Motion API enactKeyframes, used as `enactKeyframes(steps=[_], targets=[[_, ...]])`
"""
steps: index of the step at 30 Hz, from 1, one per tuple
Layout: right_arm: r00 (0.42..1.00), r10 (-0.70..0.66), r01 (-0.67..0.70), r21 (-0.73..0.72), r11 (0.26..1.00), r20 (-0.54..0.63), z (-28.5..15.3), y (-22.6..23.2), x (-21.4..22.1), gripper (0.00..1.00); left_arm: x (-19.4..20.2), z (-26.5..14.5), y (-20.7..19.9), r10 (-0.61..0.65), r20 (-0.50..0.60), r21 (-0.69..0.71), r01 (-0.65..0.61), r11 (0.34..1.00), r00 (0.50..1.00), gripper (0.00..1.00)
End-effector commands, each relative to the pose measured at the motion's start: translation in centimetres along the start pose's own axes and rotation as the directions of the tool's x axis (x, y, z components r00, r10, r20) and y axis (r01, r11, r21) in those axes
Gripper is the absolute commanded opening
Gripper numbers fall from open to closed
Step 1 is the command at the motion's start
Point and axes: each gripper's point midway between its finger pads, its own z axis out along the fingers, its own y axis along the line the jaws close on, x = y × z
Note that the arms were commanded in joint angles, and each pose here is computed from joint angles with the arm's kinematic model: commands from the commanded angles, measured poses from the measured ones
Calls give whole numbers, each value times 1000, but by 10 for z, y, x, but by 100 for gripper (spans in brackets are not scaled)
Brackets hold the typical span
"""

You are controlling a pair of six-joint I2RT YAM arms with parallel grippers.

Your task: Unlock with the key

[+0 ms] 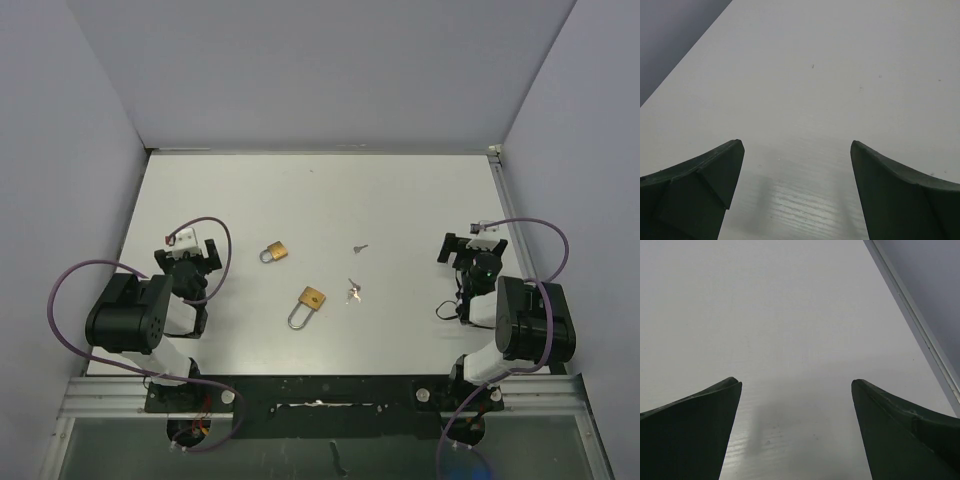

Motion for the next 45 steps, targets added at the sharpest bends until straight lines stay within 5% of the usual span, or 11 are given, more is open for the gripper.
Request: enactKeyframes(steps=[1, 35, 42, 45], targets=[[998, -3, 3, 2, 1000, 59, 4, -1, -17, 97, -18, 4, -3, -30, 56, 8, 30, 1000, 998, 88], [999, -23, 22, 22, 1000, 46, 5, 0, -20, 98, -16, 7, 0, -40, 45, 0, 40, 999, 998, 88], [982, -101, 102, -3, 995, -161, 30, 48, -67, 98, -16, 8, 0, -41, 42, -2, 42, 999, 998, 88], [984, -96, 85, -81, 993, -151, 25, 81, -85, 98, -16, 8, 1, -43, 42, -5, 44, 999, 998, 88]])
